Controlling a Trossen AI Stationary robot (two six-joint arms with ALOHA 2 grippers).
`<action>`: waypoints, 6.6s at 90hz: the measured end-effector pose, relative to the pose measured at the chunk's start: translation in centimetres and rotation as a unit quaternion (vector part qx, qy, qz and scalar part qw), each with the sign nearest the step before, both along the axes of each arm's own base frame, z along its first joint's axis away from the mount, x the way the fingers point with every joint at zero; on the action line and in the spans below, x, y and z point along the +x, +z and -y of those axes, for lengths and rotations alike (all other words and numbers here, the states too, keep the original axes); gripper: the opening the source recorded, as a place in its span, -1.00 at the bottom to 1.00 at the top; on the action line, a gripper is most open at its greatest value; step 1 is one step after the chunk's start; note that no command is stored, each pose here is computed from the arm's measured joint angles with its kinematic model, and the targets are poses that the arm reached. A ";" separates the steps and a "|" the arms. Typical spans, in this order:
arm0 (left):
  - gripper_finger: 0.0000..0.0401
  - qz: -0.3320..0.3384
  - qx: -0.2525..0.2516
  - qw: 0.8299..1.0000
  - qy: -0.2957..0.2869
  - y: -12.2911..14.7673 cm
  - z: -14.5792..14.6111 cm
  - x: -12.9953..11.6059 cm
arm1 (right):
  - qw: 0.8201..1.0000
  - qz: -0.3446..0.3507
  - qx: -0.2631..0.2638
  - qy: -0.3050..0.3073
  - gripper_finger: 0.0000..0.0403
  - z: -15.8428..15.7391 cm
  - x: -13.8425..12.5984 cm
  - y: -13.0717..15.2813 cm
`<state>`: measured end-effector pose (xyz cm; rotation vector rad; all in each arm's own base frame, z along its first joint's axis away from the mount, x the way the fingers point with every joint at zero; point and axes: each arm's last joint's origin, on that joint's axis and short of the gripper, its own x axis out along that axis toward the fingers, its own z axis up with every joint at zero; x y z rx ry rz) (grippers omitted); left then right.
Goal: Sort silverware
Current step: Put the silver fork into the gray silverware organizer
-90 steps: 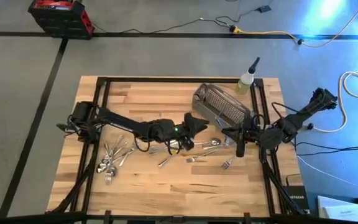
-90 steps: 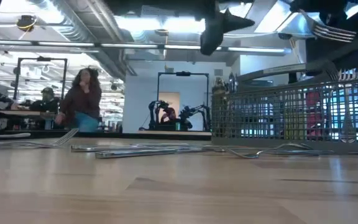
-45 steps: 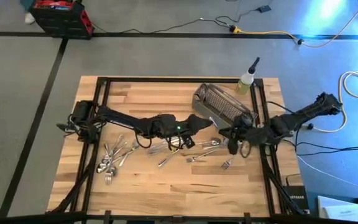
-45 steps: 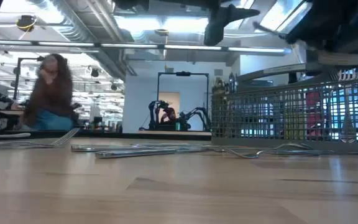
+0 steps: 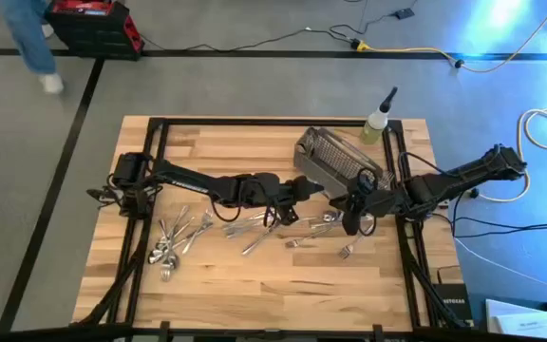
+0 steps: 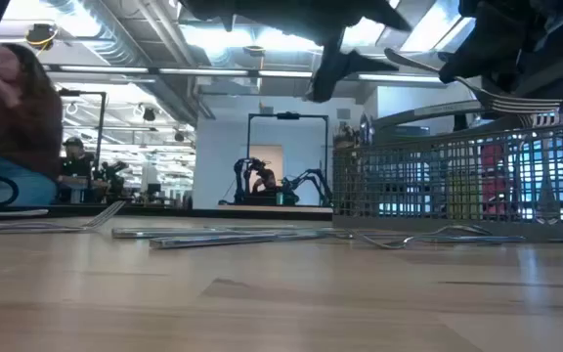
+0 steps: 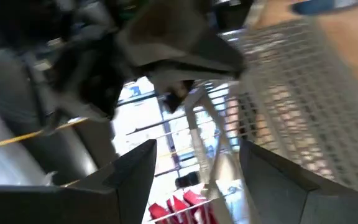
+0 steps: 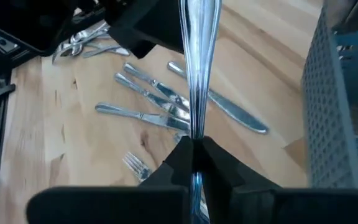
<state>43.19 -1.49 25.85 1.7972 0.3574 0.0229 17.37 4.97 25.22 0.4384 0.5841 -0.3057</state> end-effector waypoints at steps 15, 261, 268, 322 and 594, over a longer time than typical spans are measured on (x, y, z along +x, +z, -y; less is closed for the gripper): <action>0.03 0.004 0.014 1.000 -0.005 -0.2 -0.2 0.2 | 1.000 -0.010 0.000 0.004 -1.00 -0.1 0.3 -0.3; -1.00 0.380 -0.269 0.850 0.247 -3.2 1.1 0.0 | 0.886 0.215 -0.234 -0.337 -0.18 -4.9 2.2 -5.1; -1.00 0.386 -0.252 0.853 0.244 -4.1 1.1 0.1 | 0.883 0.208 -0.243 -0.344 -0.18 -4.7 2.7 -5.8; -1.00 0.429 -0.309 0.818 0.225 -5.2 1.2 0.3 | 0.864 0.039 -0.460 -0.200 -0.19 -6.1 2.7 -4.2; -0.96 0.469 -0.394 0.771 0.177 -4.8 1.5 0.2 | 0.882 0.357 -0.266 -0.153 -0.98 1.9 5.9 -1.5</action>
